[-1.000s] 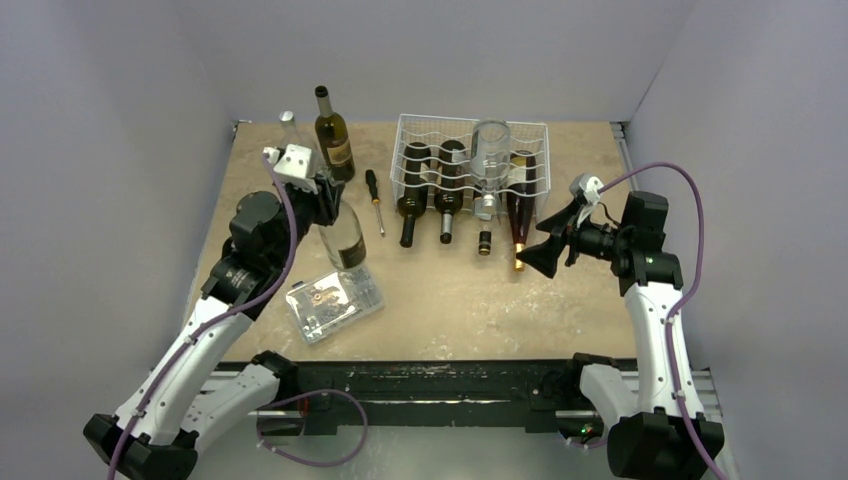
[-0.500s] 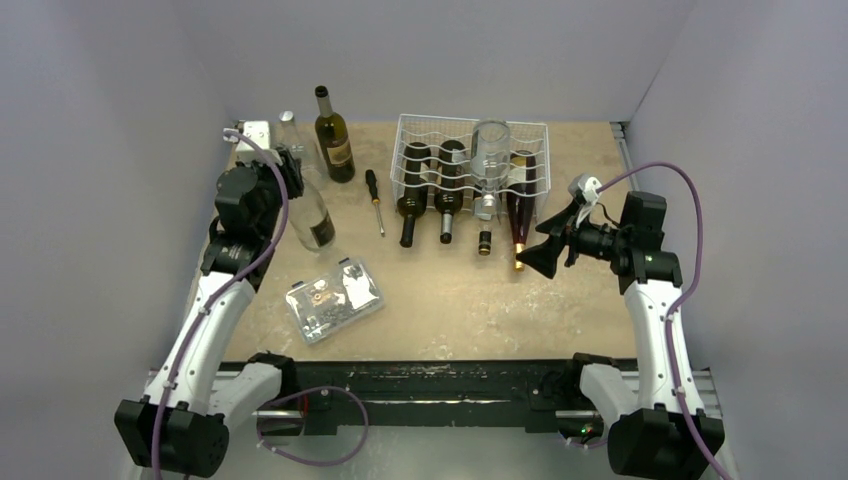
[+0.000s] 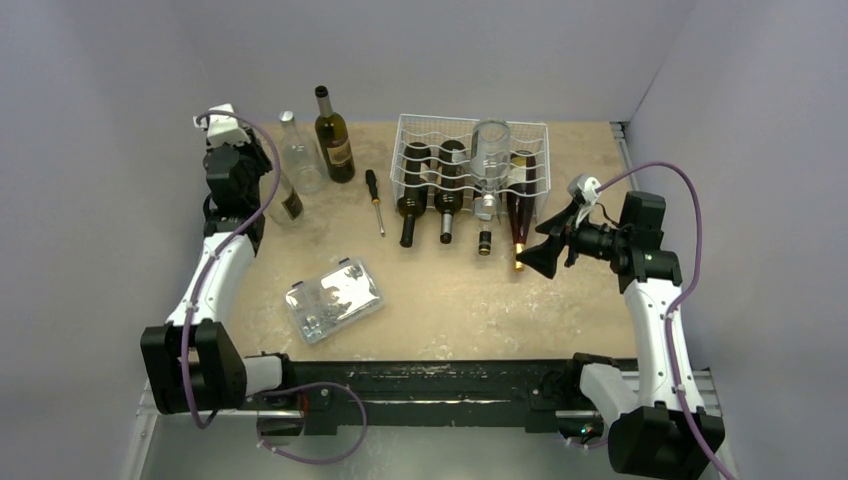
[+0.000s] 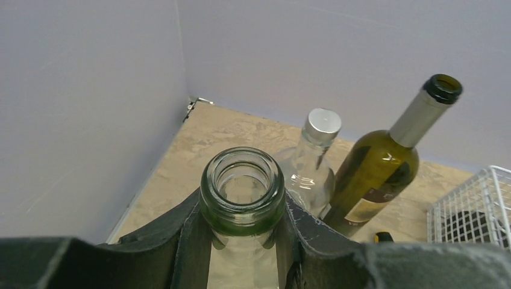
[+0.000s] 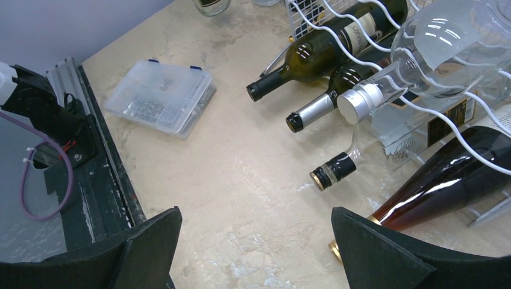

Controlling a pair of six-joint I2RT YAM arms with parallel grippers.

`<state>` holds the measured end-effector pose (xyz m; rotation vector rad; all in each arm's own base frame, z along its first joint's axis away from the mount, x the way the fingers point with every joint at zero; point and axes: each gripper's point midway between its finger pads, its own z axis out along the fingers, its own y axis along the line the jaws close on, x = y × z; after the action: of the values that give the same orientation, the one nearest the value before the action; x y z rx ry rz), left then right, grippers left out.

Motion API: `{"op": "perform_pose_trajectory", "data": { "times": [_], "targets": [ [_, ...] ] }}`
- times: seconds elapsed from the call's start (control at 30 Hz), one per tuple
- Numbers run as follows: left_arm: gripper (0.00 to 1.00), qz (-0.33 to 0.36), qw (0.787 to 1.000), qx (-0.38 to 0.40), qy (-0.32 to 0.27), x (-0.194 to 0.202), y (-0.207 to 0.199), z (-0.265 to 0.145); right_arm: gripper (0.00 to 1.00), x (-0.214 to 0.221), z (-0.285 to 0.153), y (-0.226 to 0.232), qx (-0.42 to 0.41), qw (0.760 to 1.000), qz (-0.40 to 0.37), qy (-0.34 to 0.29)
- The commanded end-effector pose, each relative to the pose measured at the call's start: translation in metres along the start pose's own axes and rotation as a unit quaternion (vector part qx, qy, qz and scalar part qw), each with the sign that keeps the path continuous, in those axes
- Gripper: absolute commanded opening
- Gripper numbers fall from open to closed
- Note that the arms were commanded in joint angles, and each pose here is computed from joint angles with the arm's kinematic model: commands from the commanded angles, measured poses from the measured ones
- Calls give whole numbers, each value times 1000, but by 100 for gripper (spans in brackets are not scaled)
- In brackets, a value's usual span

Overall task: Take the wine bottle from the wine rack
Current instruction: Place the wine bottle at the center of the board.

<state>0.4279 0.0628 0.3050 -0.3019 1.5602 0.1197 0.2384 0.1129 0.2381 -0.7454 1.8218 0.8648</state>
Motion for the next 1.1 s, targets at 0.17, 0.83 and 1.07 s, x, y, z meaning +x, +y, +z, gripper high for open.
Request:
{"op": "perform_pose_trajectory", "data": {
  "times": [0.17, 0.83, 1.07],
  "targets": [
    [0, -7, 979, -31, -202, -121, 19, 29, 99, -1, 0, -6, 7, 1000, -7, 3],
    [40, 6, 991, -27, -133, -59, 36, 71, 99, 4, 2, -13, 15, 1000, 3, 13],
    [84, 7, 992, -37, -122, -63, 39, 60, 99, 4, 2, -14, 17, 1000, 1, 12]
  ]
}}
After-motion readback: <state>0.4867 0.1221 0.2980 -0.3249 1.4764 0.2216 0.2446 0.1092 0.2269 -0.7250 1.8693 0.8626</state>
